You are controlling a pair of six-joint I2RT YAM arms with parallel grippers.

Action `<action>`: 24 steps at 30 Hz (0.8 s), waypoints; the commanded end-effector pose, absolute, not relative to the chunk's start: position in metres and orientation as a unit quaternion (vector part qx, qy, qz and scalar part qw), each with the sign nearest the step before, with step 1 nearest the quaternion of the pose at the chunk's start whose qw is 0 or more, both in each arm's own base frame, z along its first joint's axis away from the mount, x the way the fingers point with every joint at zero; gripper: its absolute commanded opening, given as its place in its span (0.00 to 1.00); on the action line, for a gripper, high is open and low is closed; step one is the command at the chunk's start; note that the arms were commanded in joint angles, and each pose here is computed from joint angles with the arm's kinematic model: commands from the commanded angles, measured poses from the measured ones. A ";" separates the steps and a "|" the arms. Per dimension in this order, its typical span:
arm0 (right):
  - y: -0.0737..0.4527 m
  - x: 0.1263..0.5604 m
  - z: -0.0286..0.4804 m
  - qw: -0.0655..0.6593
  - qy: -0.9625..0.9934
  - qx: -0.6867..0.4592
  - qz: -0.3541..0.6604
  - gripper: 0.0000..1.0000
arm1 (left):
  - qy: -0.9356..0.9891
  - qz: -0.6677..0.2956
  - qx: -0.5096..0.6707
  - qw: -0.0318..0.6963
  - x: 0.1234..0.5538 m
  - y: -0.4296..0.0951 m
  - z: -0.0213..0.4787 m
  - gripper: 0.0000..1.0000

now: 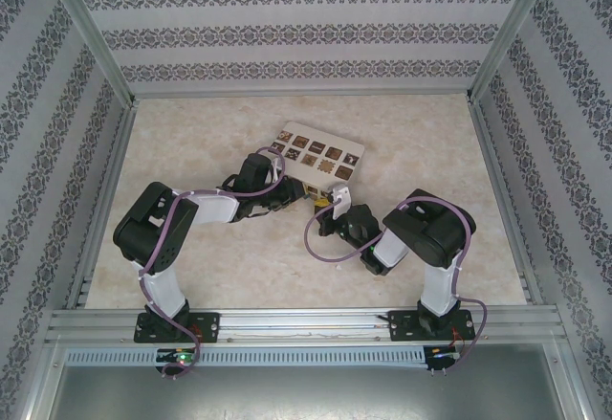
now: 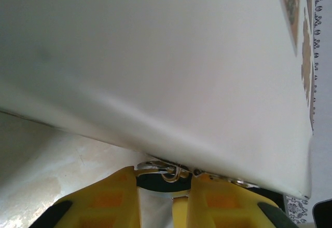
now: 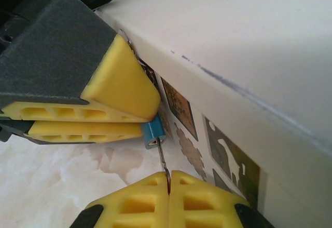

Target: Unlock a padlock with a key

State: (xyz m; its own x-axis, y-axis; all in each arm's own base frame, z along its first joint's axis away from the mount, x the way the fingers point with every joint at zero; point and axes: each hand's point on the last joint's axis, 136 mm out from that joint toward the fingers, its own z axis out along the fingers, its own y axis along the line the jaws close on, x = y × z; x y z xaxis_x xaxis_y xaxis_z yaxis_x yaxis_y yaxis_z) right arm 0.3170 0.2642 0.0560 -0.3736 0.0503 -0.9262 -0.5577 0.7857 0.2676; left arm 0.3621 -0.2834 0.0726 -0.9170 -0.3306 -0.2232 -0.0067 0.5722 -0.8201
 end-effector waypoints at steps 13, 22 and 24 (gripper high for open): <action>0.267 0.326 0.064 0.549 0.766 -0.158 0.294 0.00 | 0.850 -0.489 -0.082 0.179 0.364 -0.298 0.104 0.22; 0.266 0.329 0.069 0.555 0.762 -0.158 0.294 0.00 | 0.851 -0.487 -0.083 0.176 0.363 -0.298 0.102 0.22; 0.267 0.329 0.072 0.557 0.759 -0.160 0.295 0.00 | 0.851 -0.487 -0.083 0.176 0.363 -0.298 0.103 0.22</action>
